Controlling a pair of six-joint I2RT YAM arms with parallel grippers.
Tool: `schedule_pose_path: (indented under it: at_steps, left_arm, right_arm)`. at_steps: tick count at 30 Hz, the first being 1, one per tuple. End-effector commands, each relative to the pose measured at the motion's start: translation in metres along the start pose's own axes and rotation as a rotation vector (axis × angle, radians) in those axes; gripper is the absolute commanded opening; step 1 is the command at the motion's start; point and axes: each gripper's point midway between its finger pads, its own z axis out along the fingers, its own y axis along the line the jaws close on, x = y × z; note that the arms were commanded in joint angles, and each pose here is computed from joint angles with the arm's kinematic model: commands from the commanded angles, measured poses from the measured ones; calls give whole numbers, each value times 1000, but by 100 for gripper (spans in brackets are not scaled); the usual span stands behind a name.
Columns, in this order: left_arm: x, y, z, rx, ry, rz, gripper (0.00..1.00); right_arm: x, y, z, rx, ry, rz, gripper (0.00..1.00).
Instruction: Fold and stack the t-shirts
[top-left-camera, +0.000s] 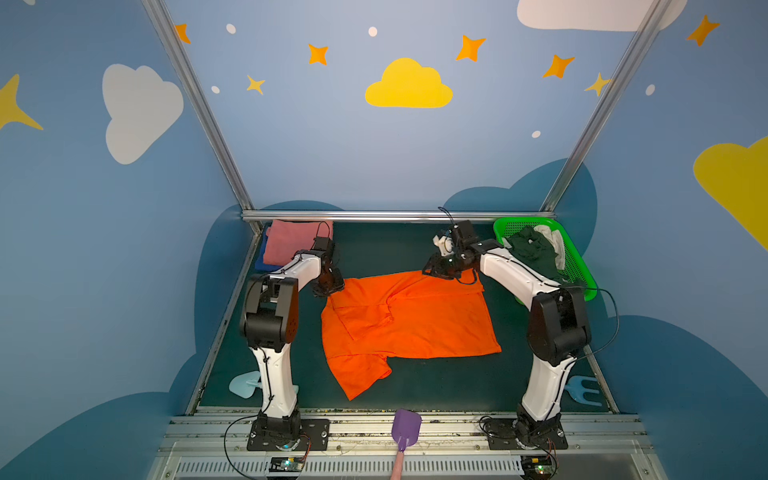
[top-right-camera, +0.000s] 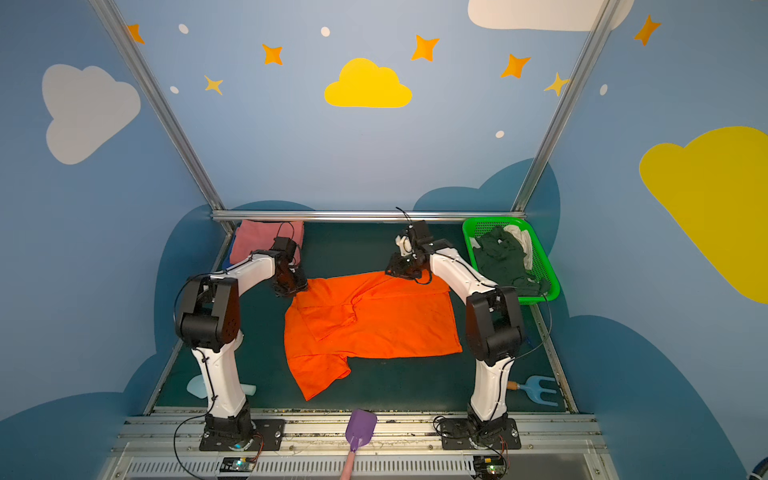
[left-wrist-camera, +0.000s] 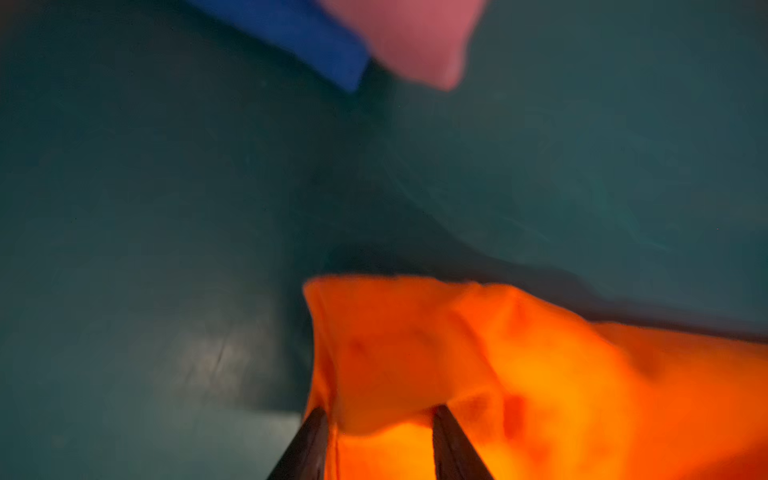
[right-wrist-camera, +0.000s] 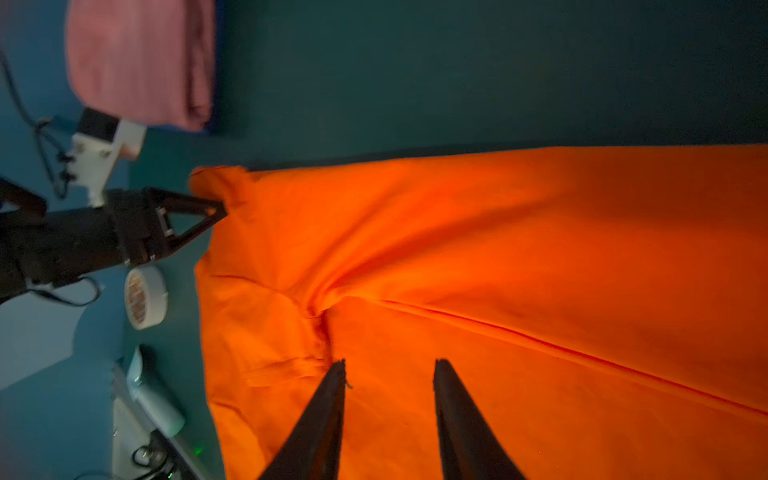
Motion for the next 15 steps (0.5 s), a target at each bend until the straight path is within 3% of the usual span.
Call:
schedule_pose_path:
  at_steps: [1, 7, 15]
  left_arm:
    - [0, 7, 11, -40, 39, 21, 44]
    - [-5, 7, 23, -52, 58, 28, 40]
    - [-13, 4, 23, -50, 51, 32, 26]
  right_arm:
    - [22, -65, -5, 194, 82, 34, 43]
    - [26, -136, -19, 401, 97, 105, 52]
    - [37, -178, -20, 496, 134, 177, 56]
